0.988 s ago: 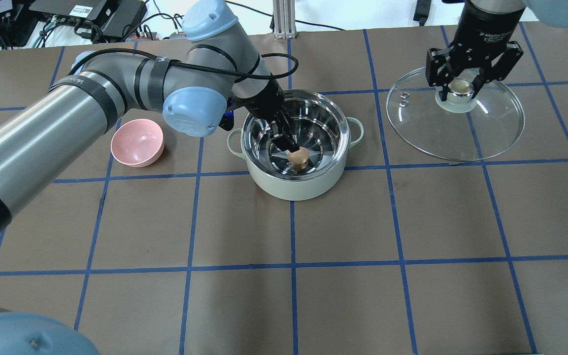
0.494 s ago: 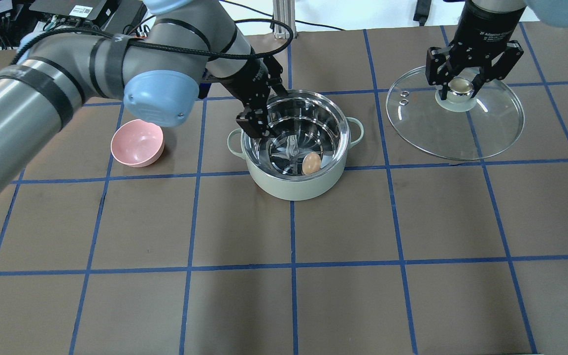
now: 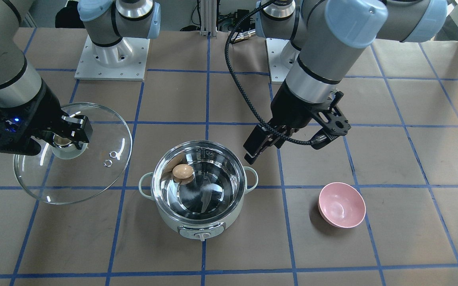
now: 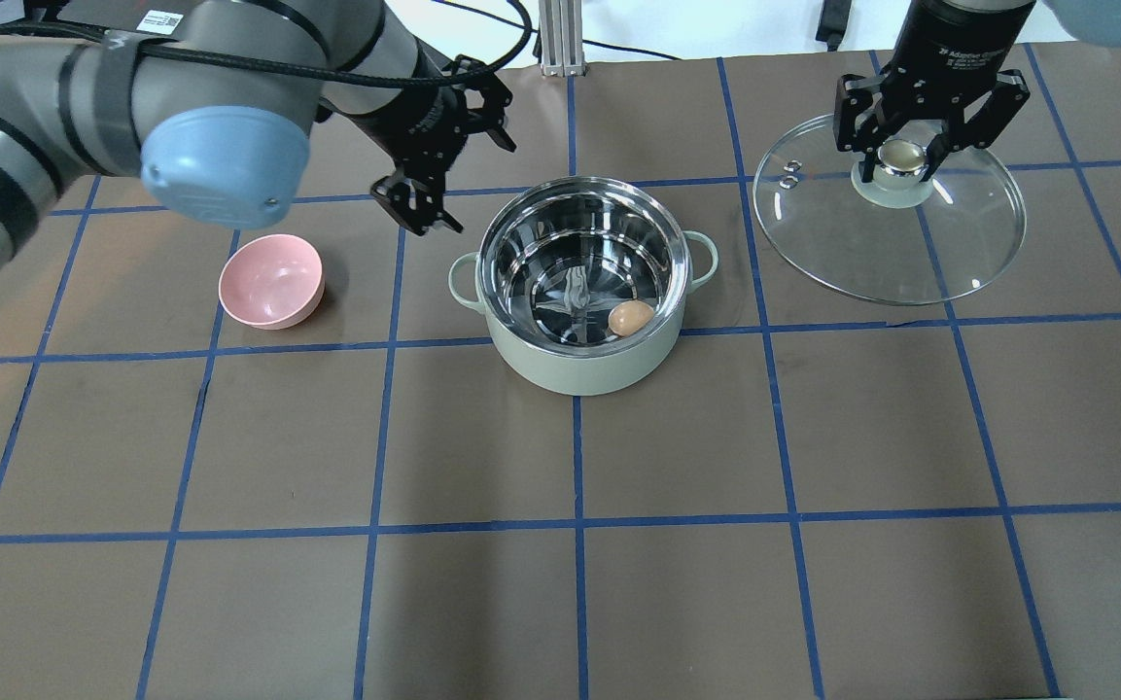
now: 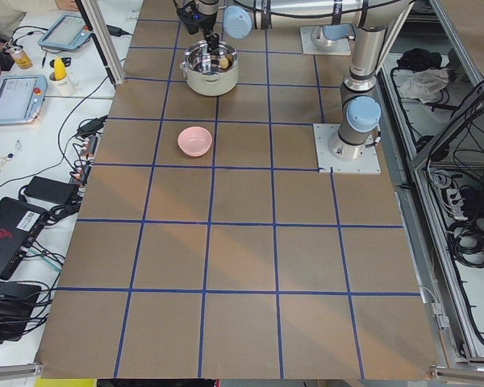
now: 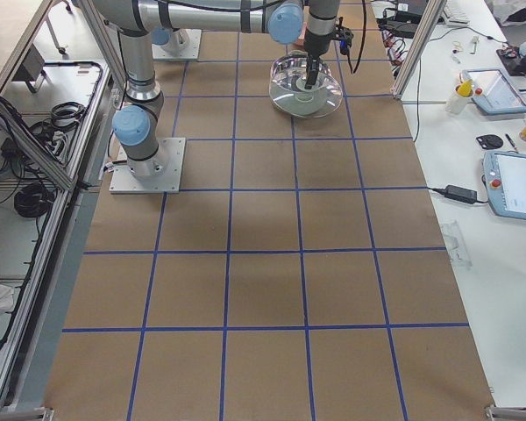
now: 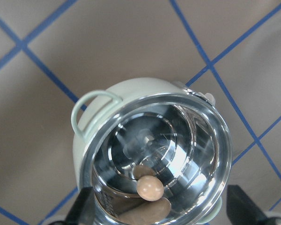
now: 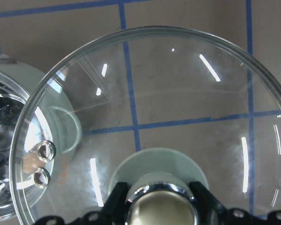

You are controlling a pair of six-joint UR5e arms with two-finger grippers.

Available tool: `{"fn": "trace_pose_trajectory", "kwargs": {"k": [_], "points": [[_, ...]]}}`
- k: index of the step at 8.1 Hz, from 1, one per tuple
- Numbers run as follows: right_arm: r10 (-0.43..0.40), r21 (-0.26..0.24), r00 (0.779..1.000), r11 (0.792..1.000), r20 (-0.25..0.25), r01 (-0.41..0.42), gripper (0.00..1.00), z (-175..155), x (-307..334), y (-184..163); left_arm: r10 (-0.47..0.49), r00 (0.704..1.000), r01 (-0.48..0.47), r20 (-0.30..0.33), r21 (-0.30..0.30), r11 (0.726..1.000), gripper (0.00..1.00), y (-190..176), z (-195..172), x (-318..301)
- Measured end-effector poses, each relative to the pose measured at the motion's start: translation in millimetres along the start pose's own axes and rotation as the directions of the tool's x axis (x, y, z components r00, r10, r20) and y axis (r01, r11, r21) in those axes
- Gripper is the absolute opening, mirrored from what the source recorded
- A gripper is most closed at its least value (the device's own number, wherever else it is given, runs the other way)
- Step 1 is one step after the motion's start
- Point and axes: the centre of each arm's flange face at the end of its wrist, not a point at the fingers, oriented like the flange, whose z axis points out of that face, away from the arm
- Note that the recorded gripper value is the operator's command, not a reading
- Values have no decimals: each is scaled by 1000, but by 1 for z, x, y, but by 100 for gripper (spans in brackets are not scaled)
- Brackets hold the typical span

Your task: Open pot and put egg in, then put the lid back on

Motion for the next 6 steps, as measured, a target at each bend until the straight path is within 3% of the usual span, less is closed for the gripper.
{"fn": "trace_pose_trajectory", "kwargs": {"k": [2,4,6], "points": [[-4,65,1000,998,18,2,0,8,-64,-2,274,962,-275,22,49,960,100,-25,-30,-27],[24,106,999,994,41,-28,0,25,-126,-3,476,872,-481,114,21,876,100,-44,-44,-58],[66,116,996,991,61,-73,0,44,-176,3,600,777,-605,191,-41,795,100,-67,-52,-92]]}}
